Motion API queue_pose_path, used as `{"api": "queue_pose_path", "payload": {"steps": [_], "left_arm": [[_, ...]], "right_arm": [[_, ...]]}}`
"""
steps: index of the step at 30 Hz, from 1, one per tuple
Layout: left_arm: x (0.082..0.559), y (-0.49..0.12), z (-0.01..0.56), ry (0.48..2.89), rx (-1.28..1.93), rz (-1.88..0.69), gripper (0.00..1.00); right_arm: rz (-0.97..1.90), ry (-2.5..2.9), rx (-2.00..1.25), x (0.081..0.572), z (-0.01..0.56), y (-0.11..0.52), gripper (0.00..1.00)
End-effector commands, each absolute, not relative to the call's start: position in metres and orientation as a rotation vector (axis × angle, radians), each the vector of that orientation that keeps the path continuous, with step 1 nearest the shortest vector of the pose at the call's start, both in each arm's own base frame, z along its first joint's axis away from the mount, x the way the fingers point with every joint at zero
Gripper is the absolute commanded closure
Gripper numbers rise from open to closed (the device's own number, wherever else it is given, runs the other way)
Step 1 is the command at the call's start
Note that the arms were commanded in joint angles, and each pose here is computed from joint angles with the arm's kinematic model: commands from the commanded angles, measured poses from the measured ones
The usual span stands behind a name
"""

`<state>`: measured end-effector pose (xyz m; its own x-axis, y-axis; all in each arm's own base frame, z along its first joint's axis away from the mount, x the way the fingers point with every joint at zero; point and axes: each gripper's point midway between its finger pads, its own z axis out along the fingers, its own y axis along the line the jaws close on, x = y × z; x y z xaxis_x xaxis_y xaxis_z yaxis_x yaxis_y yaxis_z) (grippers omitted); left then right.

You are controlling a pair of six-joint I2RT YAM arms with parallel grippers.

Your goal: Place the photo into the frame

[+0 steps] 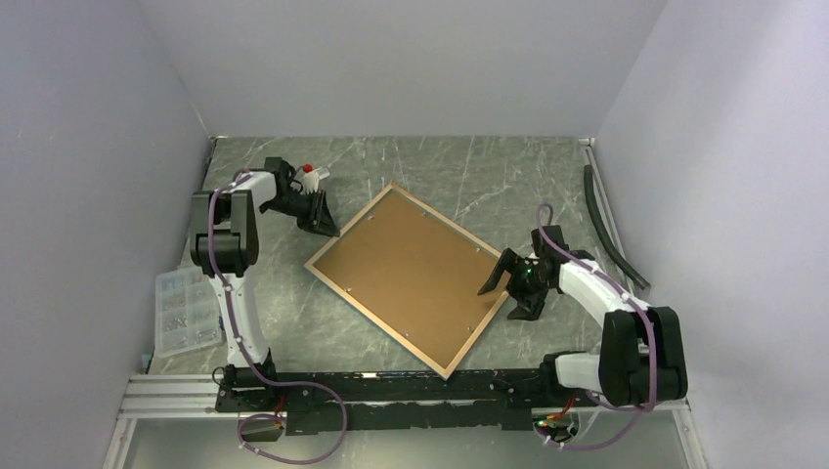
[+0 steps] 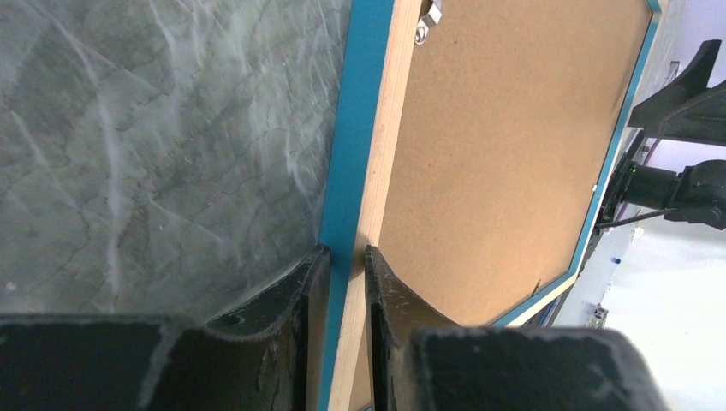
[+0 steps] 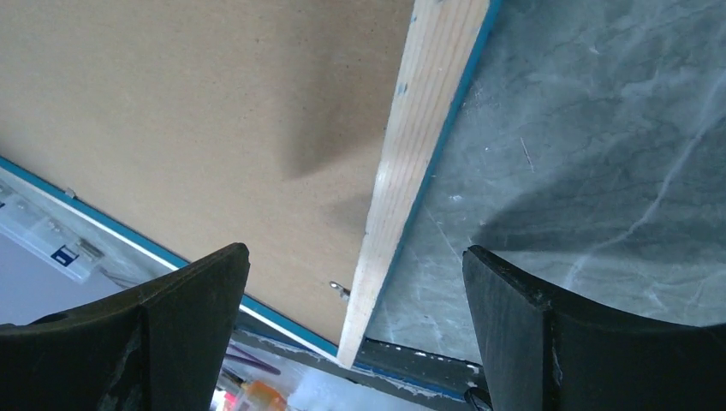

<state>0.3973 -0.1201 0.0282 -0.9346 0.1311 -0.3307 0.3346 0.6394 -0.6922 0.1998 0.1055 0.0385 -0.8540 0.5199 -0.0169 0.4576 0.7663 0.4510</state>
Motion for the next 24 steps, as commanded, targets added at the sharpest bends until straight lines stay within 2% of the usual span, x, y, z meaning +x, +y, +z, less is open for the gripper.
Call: {"api": "queue_pose_path", "payload": {"steps": [1,13,20,24], "left_arm": [[0.378,-0.117,0.028,2.646,0.457,-1.121,0.75],[0.312,-0.156,0.046,2.636,0.650,-1.310,0.71],[0.285,-0.161,0.045,2.671,0.648,-1.411,0.70],[0.284,-0.156,0.049,2.669,0.609,-1.390,0.71]], "right_arm": [[0.745,2.742,0.774,0.226,0.041,0.114,0.00],[0.598,2.611,0.719,0.328,0.068,0.095,0.00],[0.395,2.634,0.738,0.358,0.054,0.067,0.00],[0.248,2.530,0.742,0.374,0.085,0.045,0.00]]}}
